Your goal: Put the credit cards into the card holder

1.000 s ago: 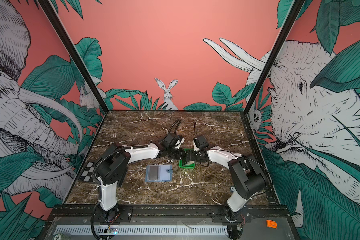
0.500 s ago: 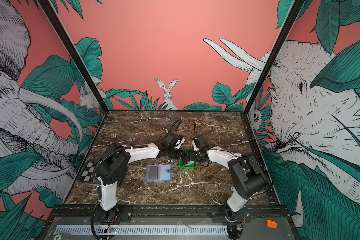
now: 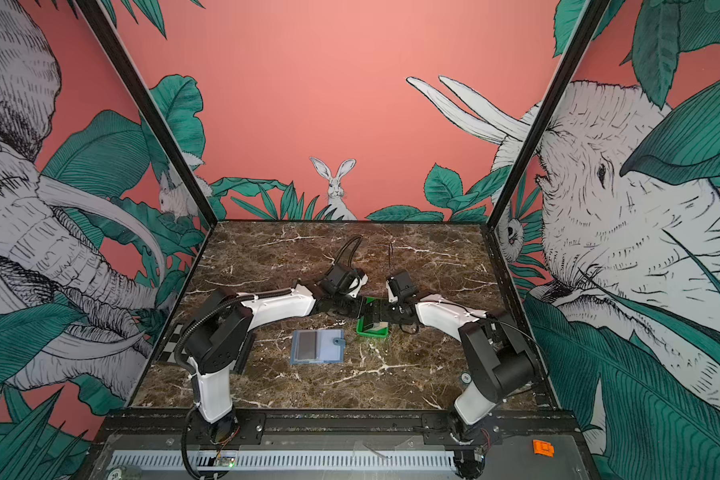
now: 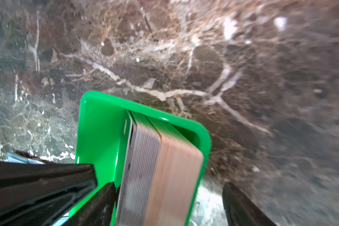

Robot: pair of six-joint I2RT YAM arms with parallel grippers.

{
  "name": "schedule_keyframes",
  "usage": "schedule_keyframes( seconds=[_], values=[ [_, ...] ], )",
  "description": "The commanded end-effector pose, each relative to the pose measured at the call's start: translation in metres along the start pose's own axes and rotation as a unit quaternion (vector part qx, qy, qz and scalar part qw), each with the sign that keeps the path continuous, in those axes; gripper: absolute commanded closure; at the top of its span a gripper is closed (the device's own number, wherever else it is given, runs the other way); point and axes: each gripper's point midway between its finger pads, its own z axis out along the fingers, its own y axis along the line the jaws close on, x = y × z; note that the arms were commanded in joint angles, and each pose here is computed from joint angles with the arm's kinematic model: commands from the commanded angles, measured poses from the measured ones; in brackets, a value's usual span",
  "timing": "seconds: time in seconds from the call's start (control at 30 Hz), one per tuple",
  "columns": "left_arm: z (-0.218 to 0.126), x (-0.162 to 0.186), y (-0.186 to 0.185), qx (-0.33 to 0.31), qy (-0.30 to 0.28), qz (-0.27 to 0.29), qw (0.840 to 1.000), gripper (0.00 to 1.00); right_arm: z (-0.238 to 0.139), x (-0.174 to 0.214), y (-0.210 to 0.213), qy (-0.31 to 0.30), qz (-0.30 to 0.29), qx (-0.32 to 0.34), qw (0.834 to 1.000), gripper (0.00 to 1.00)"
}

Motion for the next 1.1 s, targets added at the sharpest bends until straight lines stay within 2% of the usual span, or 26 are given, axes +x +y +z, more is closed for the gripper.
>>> schedule_keyframes(
  seconds=[0.0,0.2,0.4,0.53,1.07],
  values=[
    [-0.008,0.006,0.001,-0.010,0.010,0.008,1.000,0.90,-0.009,-0.004,-0.004,-0.017,0.012,0.014,1.000,0.16],
    [0.005,0.013,0.006,-0.006,0.023,-0.004,1.000,0.89,-0.015,-0.003,-0.006,-0.015,0.008,0.024,1.000,0.16],
    [0.004,0.012,0.005,-0.003,0.020,-0.006,1.000,0.89,-0.011,0.000,0.016,-0.001,0.000,-0.035,0.999,0.16],
    [0.001,0.009,0.001,0.000,0.014,-0.006,1.000,0.89,-0.005,0.003,0.021,0.003,-0.002,-0.040,0.999,0.15],
    [-0.002,0.008,0.000,0.003,0.010,-0.008,1.000,0.90,0.014,0.019,-0.002,0.034,0.026,0.023,0.999,0.14]
  ],
)
